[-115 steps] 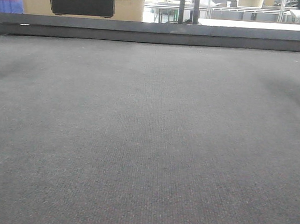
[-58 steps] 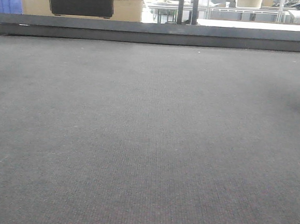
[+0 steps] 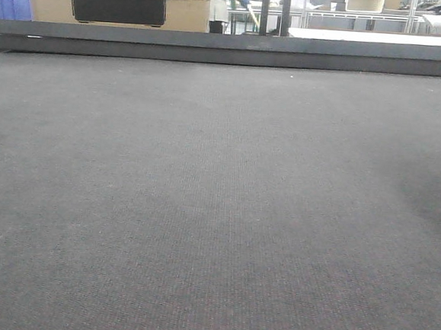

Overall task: Place cylindrical capacitor in blue bin on shelf
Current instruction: 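Hold both cylinders raised while the base starts turning away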

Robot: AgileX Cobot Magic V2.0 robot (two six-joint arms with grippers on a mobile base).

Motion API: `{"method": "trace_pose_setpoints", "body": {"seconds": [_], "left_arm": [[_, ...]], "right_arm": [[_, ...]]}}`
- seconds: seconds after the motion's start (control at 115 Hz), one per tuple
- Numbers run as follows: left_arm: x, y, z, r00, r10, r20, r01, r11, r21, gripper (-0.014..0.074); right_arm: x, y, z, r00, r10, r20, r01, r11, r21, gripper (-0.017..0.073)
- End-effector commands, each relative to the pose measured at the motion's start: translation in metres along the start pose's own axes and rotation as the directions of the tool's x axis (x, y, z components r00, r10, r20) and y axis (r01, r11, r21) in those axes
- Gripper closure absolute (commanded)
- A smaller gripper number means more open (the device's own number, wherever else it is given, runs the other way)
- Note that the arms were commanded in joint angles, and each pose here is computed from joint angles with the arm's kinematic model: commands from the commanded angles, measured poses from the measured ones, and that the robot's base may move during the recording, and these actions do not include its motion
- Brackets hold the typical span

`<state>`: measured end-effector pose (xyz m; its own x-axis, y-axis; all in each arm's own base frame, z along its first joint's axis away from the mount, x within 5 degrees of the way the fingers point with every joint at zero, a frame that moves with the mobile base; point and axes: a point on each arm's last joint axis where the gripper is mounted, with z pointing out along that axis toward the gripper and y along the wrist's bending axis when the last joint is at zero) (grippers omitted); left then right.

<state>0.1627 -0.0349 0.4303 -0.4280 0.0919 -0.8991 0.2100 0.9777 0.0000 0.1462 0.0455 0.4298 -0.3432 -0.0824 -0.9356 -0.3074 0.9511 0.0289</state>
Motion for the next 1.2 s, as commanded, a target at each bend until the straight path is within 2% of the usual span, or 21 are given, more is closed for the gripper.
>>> {"method": "trace_pose_setpoints", "body": {"seconds": [0.0,1.188], "left_arm": [[-0.0012,-0.0011,-0.0118,0.999,0.003,0.046,-0.003,1.000,0.006,0.0704],[-0.0014,-0.0011,-0.0107,0.999,0.003,0.045,-0.003,1.000,0.006,0.0704]], "right_arm": [[-0.0025,0.0011,-0.0136,0.998,-0.006,0.059,0.006,1.000,-0.002,0.0721],[-0.0031,0.0021,-0.0174,0.997,0.006,0.075,-0.005,1.000,-0.013,0.0721]]}}
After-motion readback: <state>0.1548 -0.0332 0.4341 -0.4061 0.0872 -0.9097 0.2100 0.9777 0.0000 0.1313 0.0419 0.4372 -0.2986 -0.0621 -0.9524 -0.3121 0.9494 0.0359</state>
